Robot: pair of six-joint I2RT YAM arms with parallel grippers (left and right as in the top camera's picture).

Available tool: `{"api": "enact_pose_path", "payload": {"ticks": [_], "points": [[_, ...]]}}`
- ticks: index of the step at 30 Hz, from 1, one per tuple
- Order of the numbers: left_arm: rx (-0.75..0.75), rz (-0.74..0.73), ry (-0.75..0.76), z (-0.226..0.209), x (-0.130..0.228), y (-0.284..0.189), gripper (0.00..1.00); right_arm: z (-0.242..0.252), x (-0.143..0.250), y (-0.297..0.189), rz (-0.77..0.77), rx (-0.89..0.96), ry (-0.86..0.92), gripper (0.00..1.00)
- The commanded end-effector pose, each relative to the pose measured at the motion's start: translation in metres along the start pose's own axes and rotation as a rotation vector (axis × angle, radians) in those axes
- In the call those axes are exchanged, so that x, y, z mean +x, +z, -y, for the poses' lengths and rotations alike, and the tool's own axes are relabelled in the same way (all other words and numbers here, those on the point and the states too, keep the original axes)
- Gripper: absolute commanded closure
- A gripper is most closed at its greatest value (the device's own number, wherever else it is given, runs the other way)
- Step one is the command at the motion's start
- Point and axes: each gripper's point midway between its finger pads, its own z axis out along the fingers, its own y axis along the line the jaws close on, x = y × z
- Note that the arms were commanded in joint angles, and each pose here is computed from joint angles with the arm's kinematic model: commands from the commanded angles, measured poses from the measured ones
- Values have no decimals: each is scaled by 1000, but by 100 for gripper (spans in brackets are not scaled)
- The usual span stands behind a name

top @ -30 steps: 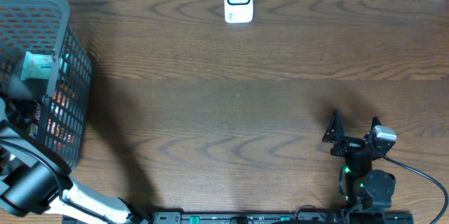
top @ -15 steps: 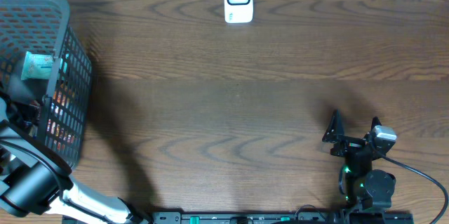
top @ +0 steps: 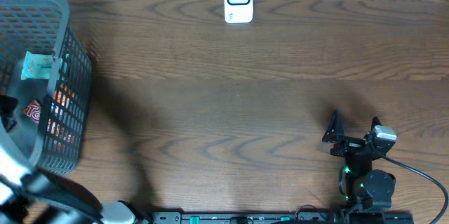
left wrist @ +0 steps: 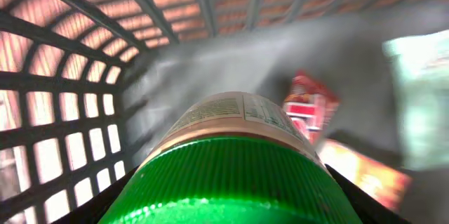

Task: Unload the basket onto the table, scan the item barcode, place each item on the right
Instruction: 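Lift the jar out and place it on the table near the scanner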

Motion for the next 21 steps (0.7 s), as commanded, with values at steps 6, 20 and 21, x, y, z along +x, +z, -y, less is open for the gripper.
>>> {"api": "enact_pose_path", "payload": {"ticks": [6,20,21], "points": [[387,183,12,31,-14,-123,42,-3,1,0,-3,-12,0,1],[1069,160,304,108,73,-281,41,-3,1,0,-3,-12,0,1],[1091,138,336,115,84,-285,41,-3,1,0,-3,-12,0,1]]}}
